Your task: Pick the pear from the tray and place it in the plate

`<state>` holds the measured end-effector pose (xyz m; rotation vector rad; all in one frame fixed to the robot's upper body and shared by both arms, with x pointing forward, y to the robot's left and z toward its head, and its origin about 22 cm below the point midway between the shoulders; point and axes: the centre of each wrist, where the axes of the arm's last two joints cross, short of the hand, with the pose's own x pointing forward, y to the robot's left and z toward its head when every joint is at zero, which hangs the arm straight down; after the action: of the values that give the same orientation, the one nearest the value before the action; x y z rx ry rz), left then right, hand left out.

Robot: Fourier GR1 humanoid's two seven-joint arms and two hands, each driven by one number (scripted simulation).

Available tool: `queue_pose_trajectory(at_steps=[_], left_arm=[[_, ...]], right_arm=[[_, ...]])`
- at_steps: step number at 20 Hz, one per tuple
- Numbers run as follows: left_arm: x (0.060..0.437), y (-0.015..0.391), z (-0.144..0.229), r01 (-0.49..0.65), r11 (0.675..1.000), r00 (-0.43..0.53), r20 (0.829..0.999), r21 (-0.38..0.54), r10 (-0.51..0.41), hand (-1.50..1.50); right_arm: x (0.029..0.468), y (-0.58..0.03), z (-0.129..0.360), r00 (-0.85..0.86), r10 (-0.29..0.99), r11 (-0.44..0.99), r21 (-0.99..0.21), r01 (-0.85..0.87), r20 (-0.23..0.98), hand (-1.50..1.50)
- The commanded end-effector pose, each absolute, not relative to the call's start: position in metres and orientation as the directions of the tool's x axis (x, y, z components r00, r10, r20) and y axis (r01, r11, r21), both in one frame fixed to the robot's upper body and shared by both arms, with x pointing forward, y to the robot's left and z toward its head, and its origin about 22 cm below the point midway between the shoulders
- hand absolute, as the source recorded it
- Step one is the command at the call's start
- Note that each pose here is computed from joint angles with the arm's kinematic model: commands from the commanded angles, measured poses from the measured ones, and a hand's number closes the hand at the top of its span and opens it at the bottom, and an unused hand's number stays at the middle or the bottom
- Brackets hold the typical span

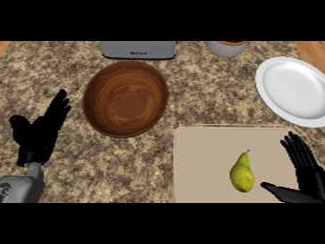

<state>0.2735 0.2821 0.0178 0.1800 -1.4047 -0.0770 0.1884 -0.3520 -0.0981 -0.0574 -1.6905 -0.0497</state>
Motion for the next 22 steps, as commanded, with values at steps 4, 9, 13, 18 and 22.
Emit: queue_pose_trajectory(at_steps=[4, 9, 13, 18, 22], left_arm=[[0.282, 0.298, 0.026, -0.038, 0.987, 0.164, 0.975, 0.159, -0.15, 0.0], [0.282, 0.3, 0.023, -0.04, 0.983, 0.16, 0.972, 0.18, -0.172, 0.0], [0.281, 0.293, 0.029, -0.023, 0.987, 0.155, 0.976, 0.16, -0.155, 0.0], [0.283, 0.271, 0.014, -0.051, 0.981, 0.165, 0.97, 0.19, -0.179, 0.0], [0.275, 0.29, 0.027, -0.05, 0.983, 0.166, 0.972, 0.174, -0.164, 0.0]], right_arm=[[0.173, -0.371, -0.085, -0.031, 0.108, 0.994, -0.108, -0.007, 0.994, -1.5], [0.193, -0.353, -0.075, 0.058, 0.164, 0.98, -0.155, -0.126, 0.985, -1.5], [0.208, -0.355, -0.053, 0.1, 0.285, 0.946, -0.263, -0.188, 0.953, -1.5], [0.207, -0.333, -0.062, 0.151, 0.38, 0.91, -0.339, -0.237, 0.913, -1.5], [0.234, -0.331, -0.04, 0.161, 0.421, 0.883, -0.363, -0.296, 0.893, -1.5]])
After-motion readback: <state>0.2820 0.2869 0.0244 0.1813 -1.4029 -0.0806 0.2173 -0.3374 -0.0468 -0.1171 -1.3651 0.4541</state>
